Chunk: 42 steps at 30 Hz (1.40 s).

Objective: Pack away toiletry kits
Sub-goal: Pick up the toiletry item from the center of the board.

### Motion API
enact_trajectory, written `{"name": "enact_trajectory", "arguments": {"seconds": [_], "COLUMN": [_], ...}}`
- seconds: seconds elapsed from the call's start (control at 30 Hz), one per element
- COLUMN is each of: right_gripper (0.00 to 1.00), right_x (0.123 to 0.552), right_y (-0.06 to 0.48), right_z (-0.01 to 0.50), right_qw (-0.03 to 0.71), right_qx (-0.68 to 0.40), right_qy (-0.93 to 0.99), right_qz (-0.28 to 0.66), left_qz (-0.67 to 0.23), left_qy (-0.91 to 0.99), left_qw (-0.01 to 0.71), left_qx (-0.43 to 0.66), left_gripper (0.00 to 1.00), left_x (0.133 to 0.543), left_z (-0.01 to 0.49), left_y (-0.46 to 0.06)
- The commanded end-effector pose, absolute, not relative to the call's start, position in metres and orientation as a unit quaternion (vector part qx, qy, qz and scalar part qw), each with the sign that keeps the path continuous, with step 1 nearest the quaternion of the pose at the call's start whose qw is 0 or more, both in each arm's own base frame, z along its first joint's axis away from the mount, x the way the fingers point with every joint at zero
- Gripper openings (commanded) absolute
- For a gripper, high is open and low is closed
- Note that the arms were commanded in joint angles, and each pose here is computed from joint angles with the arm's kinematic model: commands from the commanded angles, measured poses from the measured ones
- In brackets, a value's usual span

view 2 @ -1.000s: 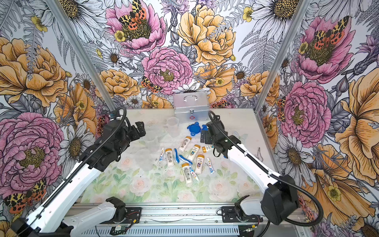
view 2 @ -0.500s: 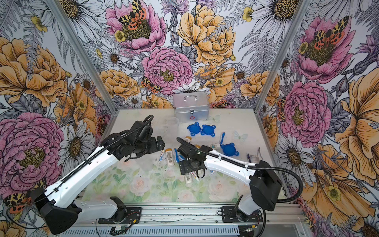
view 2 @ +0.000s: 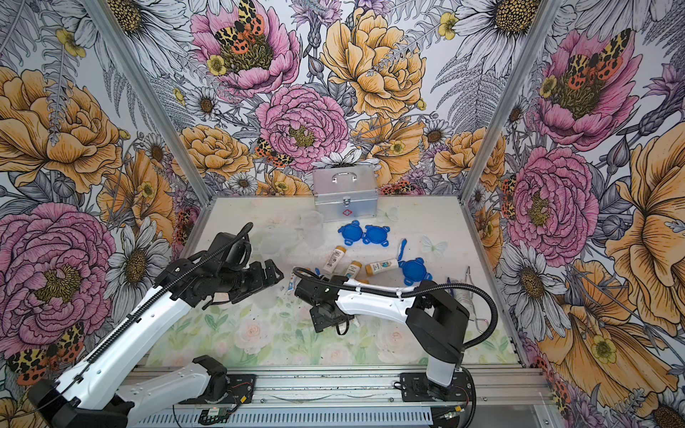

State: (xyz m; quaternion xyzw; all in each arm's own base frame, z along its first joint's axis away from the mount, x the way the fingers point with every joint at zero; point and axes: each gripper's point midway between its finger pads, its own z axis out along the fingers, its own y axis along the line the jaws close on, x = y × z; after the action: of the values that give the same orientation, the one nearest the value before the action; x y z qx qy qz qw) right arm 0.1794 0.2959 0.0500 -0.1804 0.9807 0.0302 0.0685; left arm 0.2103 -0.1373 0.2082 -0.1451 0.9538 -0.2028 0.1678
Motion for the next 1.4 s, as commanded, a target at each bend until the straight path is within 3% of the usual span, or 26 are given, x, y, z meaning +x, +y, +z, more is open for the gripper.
{"name": "enact_trajectory", "arguments": {"seconds": [0.0, 0.33, 0.53, 0.83, 1.03, 1.2, 1.37], "right_gripper": [0.72, 0.69, 0.55, 0.23, 0.12, 0.11, 0.11], "right_x": [0.186, 0.187, 0.182, 0.181, 0.190, 0.183, 0.172], "right_y": [0.291, 0.279, 0.273, 0.276, 0.300, 0.329, 0.343], "right_z": [0.041, 0.023, 0.010, 0.009, 0.045, 0.111, 0.149], "right_qw": [0.068, 0.050, 0.036, 0.057, 0.145, 0.245, 0.268], "right_qx": [-0.177, -0.188, -0.196, -0.230, -0.274, -0.302, -0.333], "right_qy": [0.982, 0.981, 0.980, 0.971, 0.946, 0.895, 0.861], "right_qz": [0.010, -0.005, -0.001, 0.018, 0.092, 0.216, 0.276], "left_qz": [-0.213, -0.200, -0.192, -0.194, -0.248, -0.305, -0.373], "left_qy": [0.954, 0.957, 0.961, 0.969, 0.961, 0.948, 0.925], "left_qw": [0.163, 0.157, 0.151, 0.122, 0.096, 0.077, 0.076], "left_qx": [-0.134, -0.137, -0.130, -0.097, -0.072, -0.035, -0.012], "left_gripper": [0.99, 0.99, 0.99, 0.99, 0.99, 0.99, 0.99], "left_x": [0.205, 0.205, 0.201, 0.182, 0.172, 0.165, 0.159], "left_z": [0.210, 0.207, 0.206, 0.210, 0.218, 0.235, 0.258], "left_y": [-0.138, -0.136, -0.134, -0.125, -0.140, -0.159, -0.176]}}
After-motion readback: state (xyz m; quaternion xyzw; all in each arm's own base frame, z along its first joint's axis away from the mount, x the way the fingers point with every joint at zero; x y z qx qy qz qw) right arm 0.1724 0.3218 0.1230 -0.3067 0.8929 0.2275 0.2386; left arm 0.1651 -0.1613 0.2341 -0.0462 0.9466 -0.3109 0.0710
